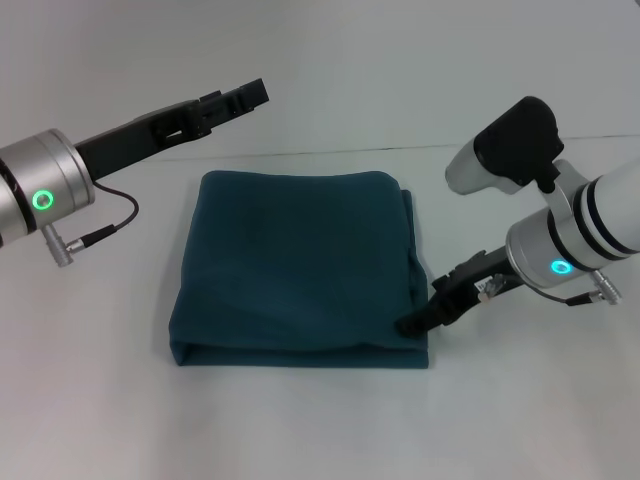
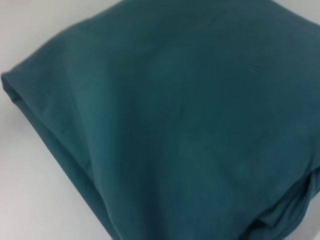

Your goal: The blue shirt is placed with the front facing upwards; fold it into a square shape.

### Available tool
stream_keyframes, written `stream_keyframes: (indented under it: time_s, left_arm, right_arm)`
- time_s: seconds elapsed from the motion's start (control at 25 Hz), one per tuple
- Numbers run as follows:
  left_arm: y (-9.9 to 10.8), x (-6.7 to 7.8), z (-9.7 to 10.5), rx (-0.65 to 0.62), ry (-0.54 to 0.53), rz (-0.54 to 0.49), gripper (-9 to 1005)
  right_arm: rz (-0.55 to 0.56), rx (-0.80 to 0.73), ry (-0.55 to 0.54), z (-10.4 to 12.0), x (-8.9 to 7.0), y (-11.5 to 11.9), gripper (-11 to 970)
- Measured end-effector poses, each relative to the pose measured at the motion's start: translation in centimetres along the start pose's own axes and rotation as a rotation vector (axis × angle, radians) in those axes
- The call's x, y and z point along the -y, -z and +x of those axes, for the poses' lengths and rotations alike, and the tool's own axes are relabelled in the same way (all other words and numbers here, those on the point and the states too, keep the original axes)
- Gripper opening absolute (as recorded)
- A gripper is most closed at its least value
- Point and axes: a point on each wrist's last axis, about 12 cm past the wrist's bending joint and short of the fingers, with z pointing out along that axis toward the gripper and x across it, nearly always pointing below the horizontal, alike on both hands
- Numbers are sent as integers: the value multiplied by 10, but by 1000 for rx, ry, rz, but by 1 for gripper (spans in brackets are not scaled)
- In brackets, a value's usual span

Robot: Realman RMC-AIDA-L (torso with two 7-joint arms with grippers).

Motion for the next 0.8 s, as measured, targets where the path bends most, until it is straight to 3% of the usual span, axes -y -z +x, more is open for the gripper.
stream_keyframes:
  time_s: [0.48,0.8]
  left_arm:
    - [3,-1,-1,12,1,-5,838]
    - [3,0,-1,12,1,-3,838]
  right_arm:
    - [6,-57,-4,10,-1,-6,911]
    - [90,112,-2,-12,11,29,911]
